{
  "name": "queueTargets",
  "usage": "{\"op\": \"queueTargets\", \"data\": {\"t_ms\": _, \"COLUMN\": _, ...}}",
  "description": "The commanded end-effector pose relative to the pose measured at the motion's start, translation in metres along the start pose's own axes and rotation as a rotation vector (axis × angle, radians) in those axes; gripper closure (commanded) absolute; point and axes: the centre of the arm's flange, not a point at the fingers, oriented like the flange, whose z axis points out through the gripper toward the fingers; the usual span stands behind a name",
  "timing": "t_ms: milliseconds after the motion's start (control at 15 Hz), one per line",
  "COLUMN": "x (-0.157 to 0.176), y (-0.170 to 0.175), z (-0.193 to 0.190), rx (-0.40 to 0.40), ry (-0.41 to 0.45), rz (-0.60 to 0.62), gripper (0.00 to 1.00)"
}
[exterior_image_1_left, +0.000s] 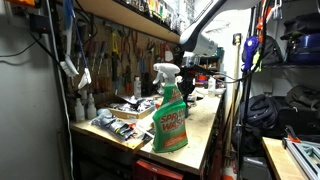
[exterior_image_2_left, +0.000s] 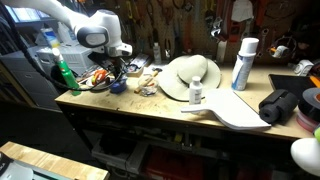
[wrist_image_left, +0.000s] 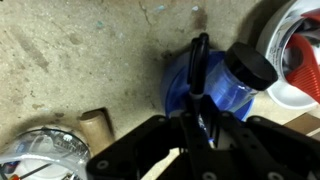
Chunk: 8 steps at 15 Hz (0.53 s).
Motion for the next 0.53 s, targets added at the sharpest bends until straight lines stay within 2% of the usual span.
{"op": "queueTargets", "data": {"t_ms": 0, "x": -0.008, "y": -0.003, "z": 0.004, "rx": 0.003, "ry": 0.01, "rz": 0.024, "gripper": 0.55}}
{"op": "queueTargets", "data": {"t_ms": 267, "x": -0.006, "y": -0.006, "z": -0.013, "rx": 0.032, "ry": 0.012, "rz": 0.03, "gripper": 0.24}}
{"op": "queueTargets", "data": {"t_ms": 400, "x": -0.007, "y": -0.005, "z": -0.047, "rx": 0.048, "ry": 0.015, "rz": 0.031, "gripper": 0.09}}
{"op": "queueTargets", "data": {"t_ms": 467, "x": -0.014, "y": -0.002, "z": -0.07, "rx": 0.097, "ry": -0.021, "rz": -0.012, "gripper": 0.02}}
